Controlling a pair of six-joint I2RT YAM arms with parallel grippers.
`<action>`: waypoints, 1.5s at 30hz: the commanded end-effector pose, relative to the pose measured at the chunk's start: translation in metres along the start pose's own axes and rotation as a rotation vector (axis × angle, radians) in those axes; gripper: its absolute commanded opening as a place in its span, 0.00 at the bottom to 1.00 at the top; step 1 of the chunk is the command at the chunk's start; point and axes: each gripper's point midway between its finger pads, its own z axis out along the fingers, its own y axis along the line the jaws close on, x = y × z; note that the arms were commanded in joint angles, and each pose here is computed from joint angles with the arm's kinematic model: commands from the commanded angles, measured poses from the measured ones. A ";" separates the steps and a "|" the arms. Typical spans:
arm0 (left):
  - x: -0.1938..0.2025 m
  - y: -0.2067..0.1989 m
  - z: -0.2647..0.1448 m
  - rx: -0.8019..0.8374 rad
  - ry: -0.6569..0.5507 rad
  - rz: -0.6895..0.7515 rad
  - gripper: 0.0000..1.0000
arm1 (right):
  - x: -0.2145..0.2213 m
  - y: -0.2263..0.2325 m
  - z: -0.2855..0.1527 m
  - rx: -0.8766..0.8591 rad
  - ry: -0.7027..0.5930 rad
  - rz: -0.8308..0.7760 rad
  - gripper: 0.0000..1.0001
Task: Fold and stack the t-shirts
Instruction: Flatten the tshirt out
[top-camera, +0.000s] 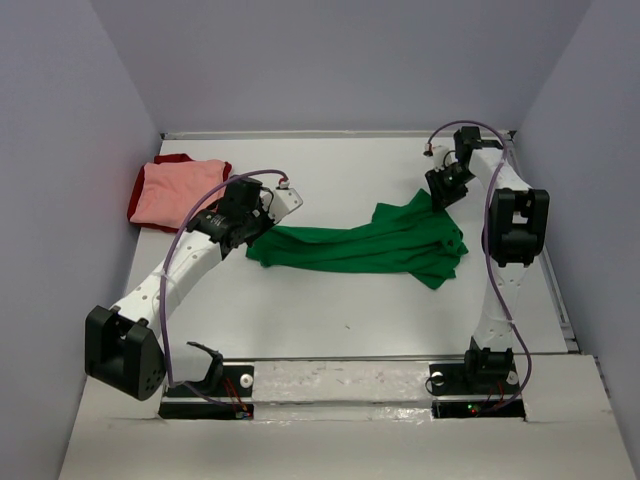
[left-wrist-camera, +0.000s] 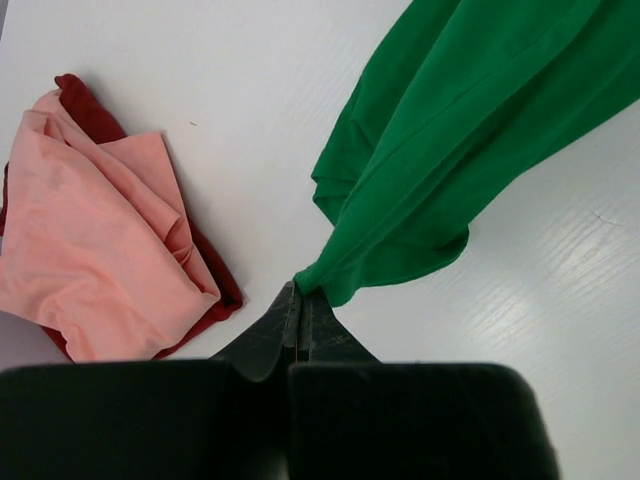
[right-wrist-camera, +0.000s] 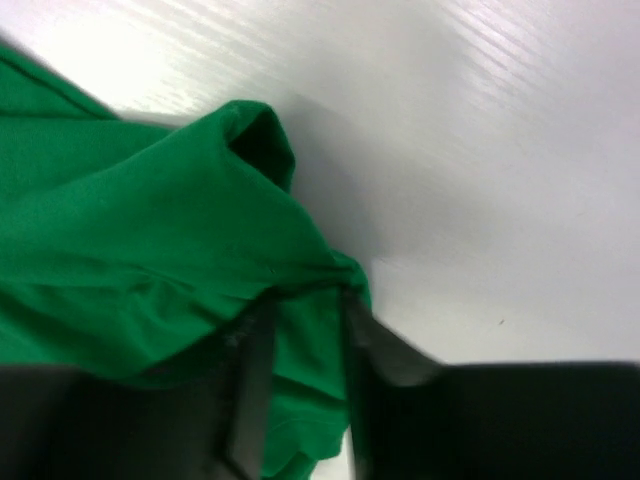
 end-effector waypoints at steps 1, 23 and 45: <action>-0.015 0.005 -0.012 -0.012 -0.050 -0.006 0.00 | -0.027 -0.003 -0.033 0.064 -0.095 -0.054 0.48; -0.006 0.003 -0.003 -0.003 -0.003 -0.005 0.00 | -0.038 -0.001 -0.013 -0.022 -0.099 -0.130 0.63; -0.007 0.002 0.001 0.018 0.018 -0.003 0.00 | -0.027 0.006 -0.006 -0.106 -0.063 -0.157 0.00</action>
